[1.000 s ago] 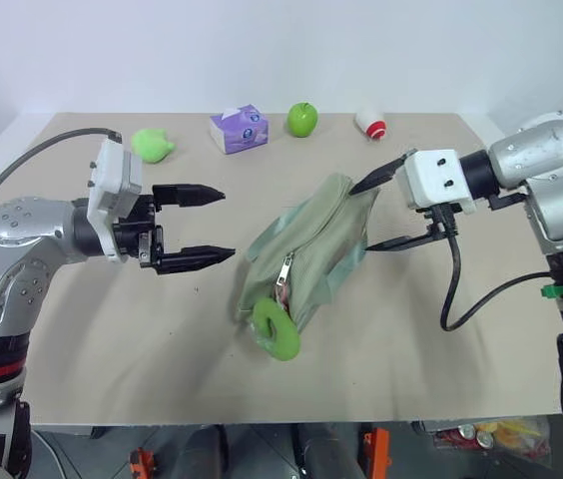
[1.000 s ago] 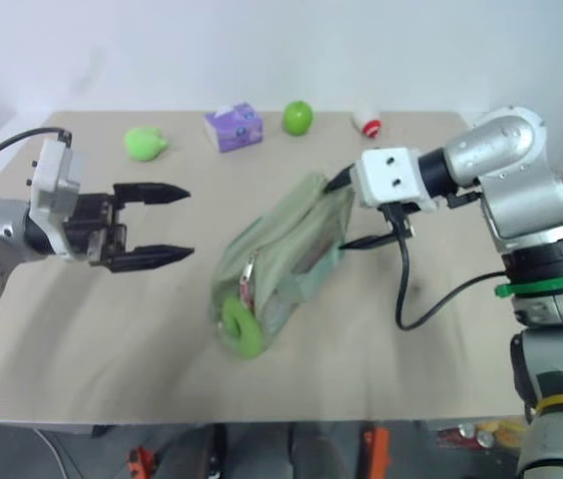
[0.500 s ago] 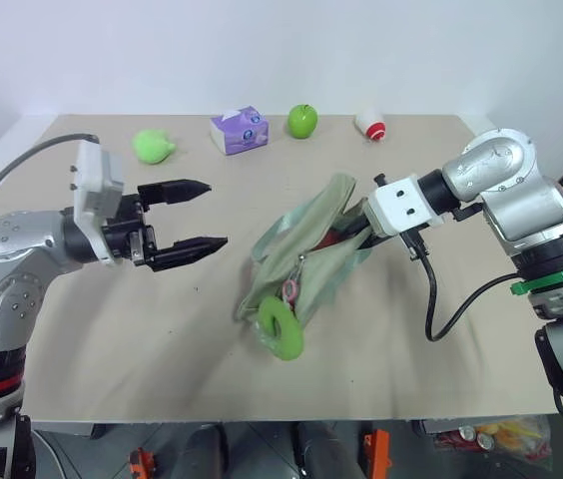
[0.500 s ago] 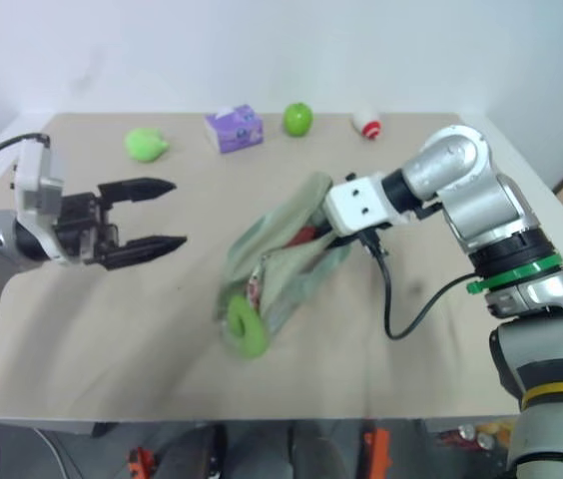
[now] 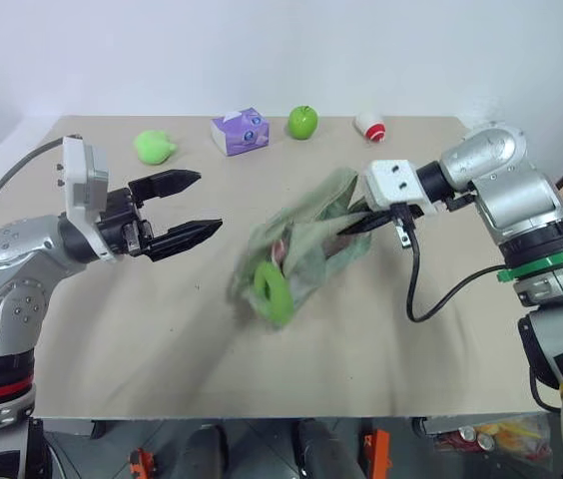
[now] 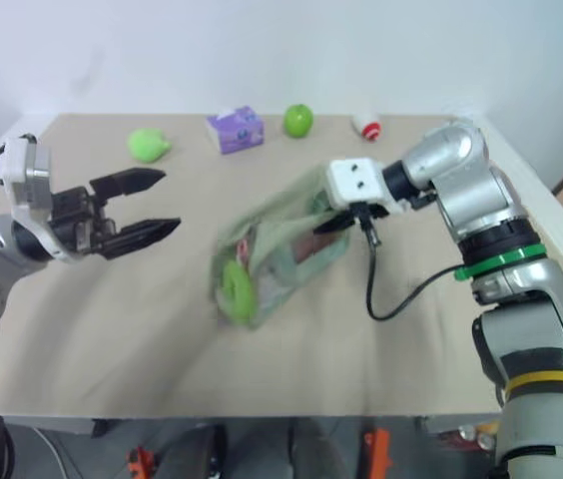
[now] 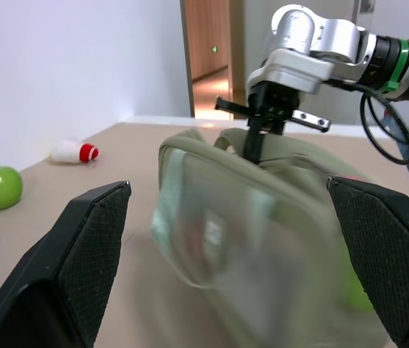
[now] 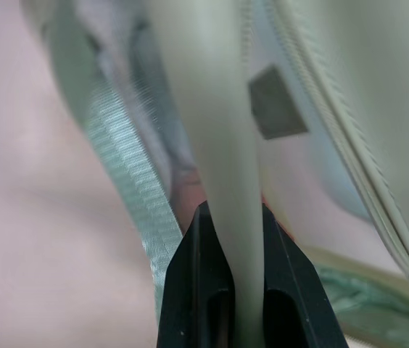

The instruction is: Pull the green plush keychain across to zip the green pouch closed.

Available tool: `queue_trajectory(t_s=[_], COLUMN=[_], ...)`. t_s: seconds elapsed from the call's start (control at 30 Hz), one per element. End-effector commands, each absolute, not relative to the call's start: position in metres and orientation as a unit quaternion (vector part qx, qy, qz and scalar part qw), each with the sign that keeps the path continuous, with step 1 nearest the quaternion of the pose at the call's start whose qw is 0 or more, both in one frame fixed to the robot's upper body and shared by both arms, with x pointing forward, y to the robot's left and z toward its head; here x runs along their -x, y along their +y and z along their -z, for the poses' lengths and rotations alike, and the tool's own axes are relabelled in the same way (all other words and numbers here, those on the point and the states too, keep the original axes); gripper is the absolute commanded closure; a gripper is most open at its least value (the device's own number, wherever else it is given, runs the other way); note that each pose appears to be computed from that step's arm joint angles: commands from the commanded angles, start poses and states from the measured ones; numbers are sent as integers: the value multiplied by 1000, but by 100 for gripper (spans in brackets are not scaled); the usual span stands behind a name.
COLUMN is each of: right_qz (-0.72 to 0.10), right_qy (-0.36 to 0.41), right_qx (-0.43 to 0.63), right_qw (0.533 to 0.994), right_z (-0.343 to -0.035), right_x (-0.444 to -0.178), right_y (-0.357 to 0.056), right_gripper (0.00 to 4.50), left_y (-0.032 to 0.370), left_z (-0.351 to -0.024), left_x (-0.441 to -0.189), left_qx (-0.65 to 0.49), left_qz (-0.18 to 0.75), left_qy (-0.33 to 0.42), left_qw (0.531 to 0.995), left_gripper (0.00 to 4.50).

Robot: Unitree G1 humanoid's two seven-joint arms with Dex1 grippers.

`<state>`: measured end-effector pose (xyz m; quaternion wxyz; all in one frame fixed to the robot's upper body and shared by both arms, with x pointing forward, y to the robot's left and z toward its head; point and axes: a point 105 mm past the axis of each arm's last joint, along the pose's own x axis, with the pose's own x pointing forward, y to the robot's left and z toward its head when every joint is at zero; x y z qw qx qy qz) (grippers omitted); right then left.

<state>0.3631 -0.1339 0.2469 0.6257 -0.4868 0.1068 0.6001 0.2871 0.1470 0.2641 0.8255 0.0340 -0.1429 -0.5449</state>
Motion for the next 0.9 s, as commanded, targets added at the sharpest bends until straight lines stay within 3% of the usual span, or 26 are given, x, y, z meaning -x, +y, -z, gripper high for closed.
queue_trajectory(t_s=[0.03,0.23,0.4,0.6,0.9], right_qz=[-572,-589,-602,-584,-537], right_qy=[138,135,142,153,136], right_qx=[500,468,423,405,425], right_qw=[635,645,662,687,716], right_z=[-280,-299,-293,-280,-285], right_x=[-352,-331,-321,-327,-351], right_y=[-142,-119,-90,-83,-96], right_gripper=[448,448,448,448,448], left_y=[144,138,137,147,175], left_z=[-272,-267,-260,-243,-250], left_x=[-284,-286,-287,-281,-276], left_qx=[-20,-4,-33,-106,-135], left_qz=[552,561,573,577,547], left_qy=[-169,-165,-146,-99,-78], left_qw=[817,812,806,804,822], left_gripper=[0,0,0,0,0])
